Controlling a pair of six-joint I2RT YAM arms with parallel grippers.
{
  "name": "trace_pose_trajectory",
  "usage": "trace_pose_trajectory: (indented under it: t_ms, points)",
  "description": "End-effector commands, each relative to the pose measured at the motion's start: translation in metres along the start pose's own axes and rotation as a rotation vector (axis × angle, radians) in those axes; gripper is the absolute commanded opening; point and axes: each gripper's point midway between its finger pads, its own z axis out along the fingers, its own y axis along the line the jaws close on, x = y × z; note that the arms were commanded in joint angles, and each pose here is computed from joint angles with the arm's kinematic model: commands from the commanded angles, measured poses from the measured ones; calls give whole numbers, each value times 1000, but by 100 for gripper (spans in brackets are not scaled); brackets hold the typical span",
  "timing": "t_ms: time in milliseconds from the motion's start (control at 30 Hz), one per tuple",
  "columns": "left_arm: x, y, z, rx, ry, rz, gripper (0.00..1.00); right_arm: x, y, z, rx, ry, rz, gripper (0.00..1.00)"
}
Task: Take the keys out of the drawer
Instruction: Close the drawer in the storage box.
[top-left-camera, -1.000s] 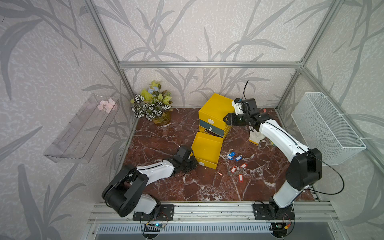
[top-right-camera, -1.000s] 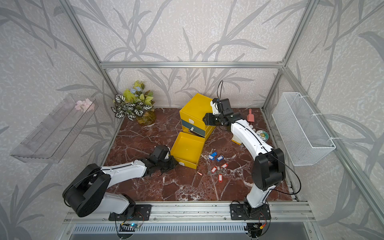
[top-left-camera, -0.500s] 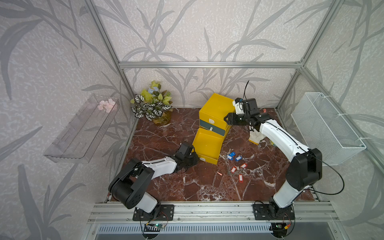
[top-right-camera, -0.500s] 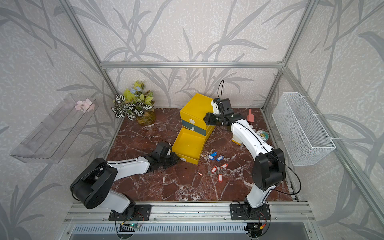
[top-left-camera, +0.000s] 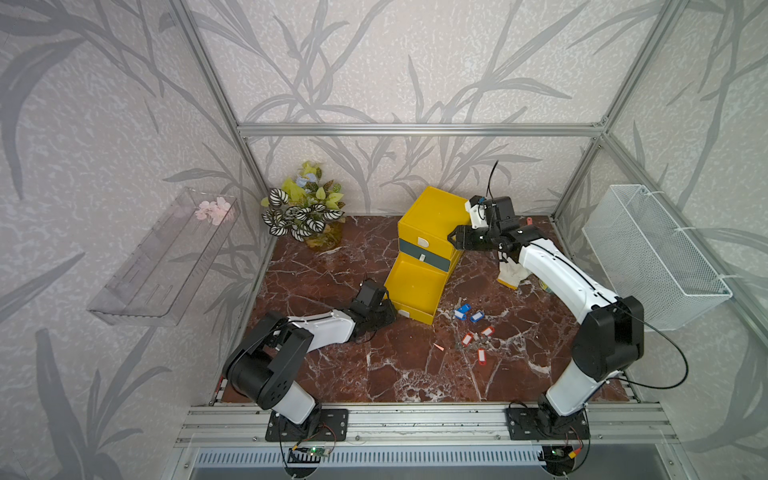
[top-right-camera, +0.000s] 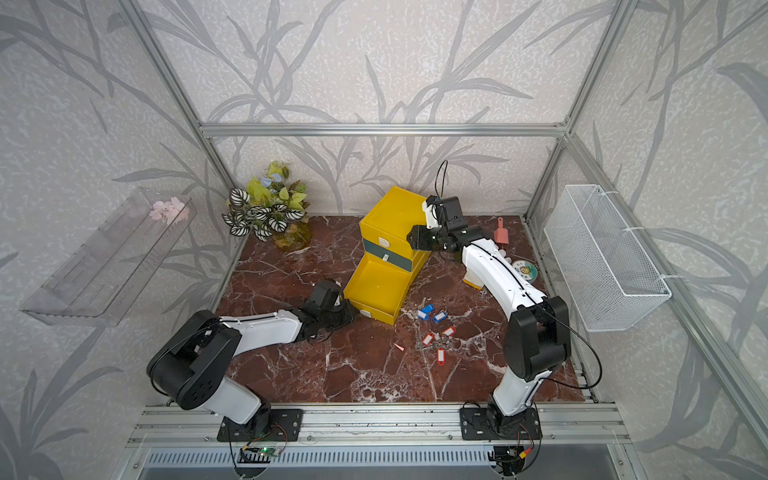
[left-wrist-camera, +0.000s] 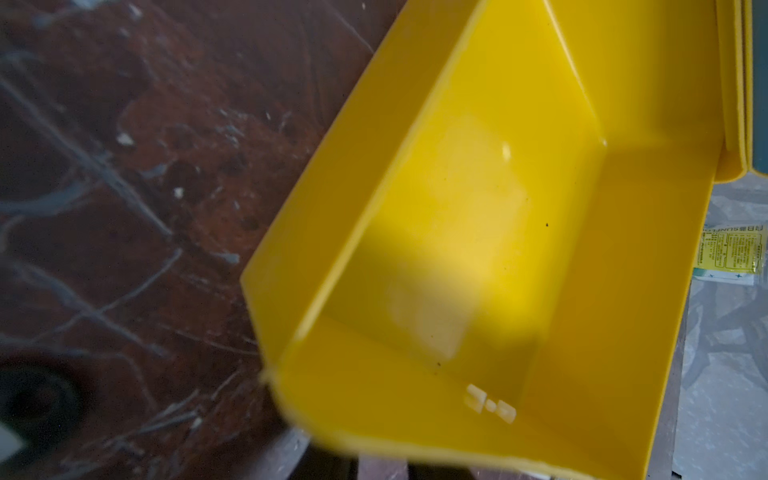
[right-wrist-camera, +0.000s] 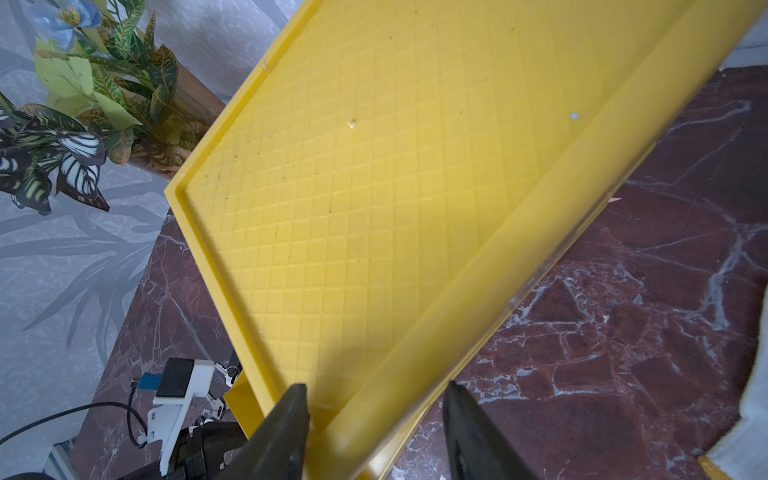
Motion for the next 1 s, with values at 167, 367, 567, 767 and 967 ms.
trace_pose_trajectory:
  t_ms: [167, 367, 567, 767, 967]
  points:
    - [-43, -25, 2, 44, -104, 90, 24, 36, -20, 20, 62, 133, 30, 55]
    - [-63, -47, 13, 103, -153, 128, 25, 41, -20, 26, 48, 146, 42, 55]
    - [-82, -67, 40, 164, -186, 116, 26, 45, -21, 30, 40, 152, 47, 55]
    - [-100, -92, 67, 253, -219, 97, 27, 47, -20, 32, 25, 154, 50, 55]
    - [-122, -108, 81, 262, -272, 124, 31, 51, -19, 32, 16, 156, 58, 55]
